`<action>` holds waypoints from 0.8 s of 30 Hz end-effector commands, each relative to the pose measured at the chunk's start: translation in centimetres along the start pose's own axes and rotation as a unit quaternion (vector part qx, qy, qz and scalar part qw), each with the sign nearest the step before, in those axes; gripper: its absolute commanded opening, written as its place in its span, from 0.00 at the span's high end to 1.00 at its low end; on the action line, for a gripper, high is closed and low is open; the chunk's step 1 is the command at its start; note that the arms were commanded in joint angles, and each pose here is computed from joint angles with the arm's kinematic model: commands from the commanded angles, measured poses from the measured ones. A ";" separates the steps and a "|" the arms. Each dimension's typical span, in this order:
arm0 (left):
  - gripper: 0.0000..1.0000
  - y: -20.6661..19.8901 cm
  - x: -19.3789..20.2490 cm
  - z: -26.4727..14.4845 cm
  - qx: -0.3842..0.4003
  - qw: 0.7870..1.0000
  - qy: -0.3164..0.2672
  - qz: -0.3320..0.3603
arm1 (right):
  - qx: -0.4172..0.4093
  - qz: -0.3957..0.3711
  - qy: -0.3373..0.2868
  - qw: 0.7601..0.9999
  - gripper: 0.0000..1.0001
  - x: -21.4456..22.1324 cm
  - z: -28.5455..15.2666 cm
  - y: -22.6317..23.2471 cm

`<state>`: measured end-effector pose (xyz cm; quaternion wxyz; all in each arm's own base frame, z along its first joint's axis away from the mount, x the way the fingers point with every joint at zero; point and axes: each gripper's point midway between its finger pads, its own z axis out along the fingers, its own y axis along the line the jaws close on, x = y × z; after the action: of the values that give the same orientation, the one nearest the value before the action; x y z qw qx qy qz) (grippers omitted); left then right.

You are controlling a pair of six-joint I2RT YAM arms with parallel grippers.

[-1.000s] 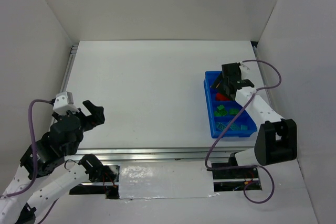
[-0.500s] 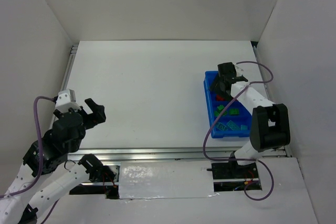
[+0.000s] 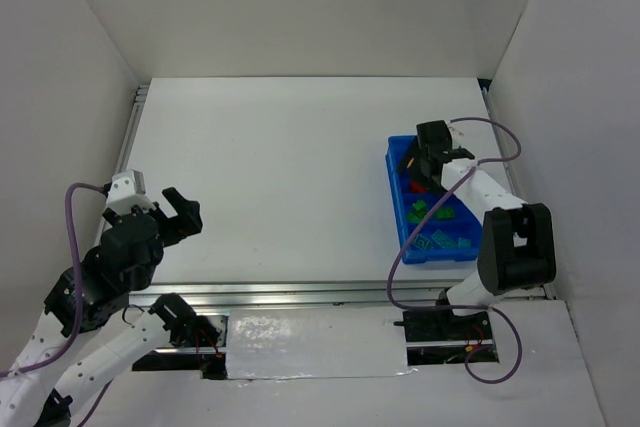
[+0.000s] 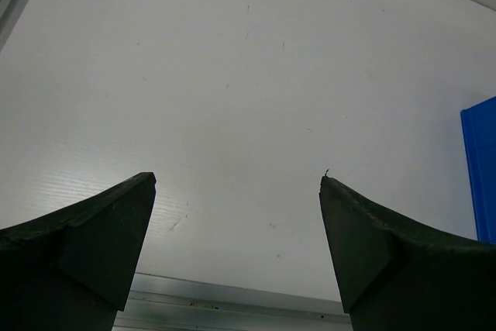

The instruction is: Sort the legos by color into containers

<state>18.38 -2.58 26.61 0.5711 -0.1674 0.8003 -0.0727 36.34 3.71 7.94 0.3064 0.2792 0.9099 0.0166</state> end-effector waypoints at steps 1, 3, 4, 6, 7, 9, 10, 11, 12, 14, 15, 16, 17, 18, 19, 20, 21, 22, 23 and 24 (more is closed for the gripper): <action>0.01 -0.6 -0.7 0.1 0.012 1.000 -0.014 -0.005 | -0.053 0.001 -0.045 0.998 0.16 -2.3 -3.4 2.0; 0.00 -0.7 -0.7 0.3 0.010 1.000 -0.012 -0.002 | -0.074 -0.001 -0.060 0.995 0.16 -3.1 -5.5 2.5; 0.01 -0.8 -0.8 0.3 0.009 1.000 -0.012 0.000 | -0.082 -0.007 -0.069 0.994 0.15 -3.6 -6.4 2.9; 0.01 -1.0 -1.0 0.8 0.000 1.000 -0.012 0.005 | -0.088 -0.008 -0.089 0.992 0.15 -4.3 -8.9 2.6; 0.01 -1.1 -1.1 1.0 -0.004 1.000 -0.012 0.008 | -0.095 -0.012 -0.100 0.990 0.15 -4.8 -10.1 2.8; 0.01 -1.5 -1.4 1.7 -0.014 1.000 -0.005 0.012 | -0.111 -0.015 -0.126 0.986 0.14 -5.6 -13.8 2.2; 0.01 -1.7 -1.4 1.9 -0.017 1.000 0.001 0.015 | -0.113 -0.021 -0.127 0.985 0.12 -5.3 -15.0 1.6; 0.00 -1.8 -1.7 2.2 -0.024 1.000 0.003 0.016 | -0.127 -0.025 -0.138 0.982 0.07 -5.4 -16.6 1.5; 0.00 -2.2 -2.0 2.7 -0.028 0.999 0.011 0.020 | -0.151 -0.023 -0.169 0.974 0.00 -5.8 -19.8 0.9; 0.00 -2.8 -2.8 3.2 -0.038 0.999 0.015 0.022 | -0.167 -0.042 -0.201 0.964 0.00 -5.0 -23.4 0.4; 0.00 -2.9 -3.2 3.2 -0.043 0.999 0.013 0.023 | -0.193 -0.037 -0.240 0.951 0.00 -4.9 -26.7 -0.5; 0.00 -2.5 -3.7 3.2 -0.060 0.998 0.008 0.028 | -0.199 -0.041 -0.245 0.948 0.00 -4.3 -28.0 -1.3; 0.01 -2.6 -4.8 3.2 -0.068 0.997 -0.001 0.025 | -0.211 -0.038 -0.253 0.943 0.00 -4.1 -29.5 -2.0; 0.00 -2.4 -5.3 3.0 -0.075 0.997 -0.004 0.029 | -0.232 -0.025 -0.278 0.932 0.00 -4.6 -32.3 -3.1; 0.01 -2.1 -5.7 2.8 -0.084 0.996 -0.006 0.036 | -0.224 -0.029 -0.275 0.934 0.01 -4.1 -33.1 -4.4; 0.01 -2.3 -6.8 2.4 -0.080 0.996 -0.016 0.033 | -0.228 -0.027 -0.282 0.932 0.00 -4.0 -34.3 -5.1; 0.01 -1.9 -7.4 2.0 -0.084 0.995 -0.026 0.042 | -0.238 -0.030 -0.298 0.924 0.00 -4.0 -36.4 -6.5; 0.01 -1.6 -7.8 1.6 -0.086 0.995 -0.035 0.043 | -0.244 -0.039 -0.303 0.921 0.00 -3.7 -37.3 -7.0; 0.00 -1.0 -8.6 0.8 -0.085 0.994 -0.050 0.041 | -0.258 -0.043 -0.311 0.914 0.00 -3.3 -38.5 -7.7; 0.01 -0.6 -8.8 0.3 -0.087 0.994 -0.056 0.041 | -0.267 -0.048 -0.323 0.907 0.00 -3.3 -40.0 -8.5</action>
<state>23.02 -2.69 31.87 0.5669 -0.1784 0.8042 0.0041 14.08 1.64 42.54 0.6705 0.1651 0.6966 0.1947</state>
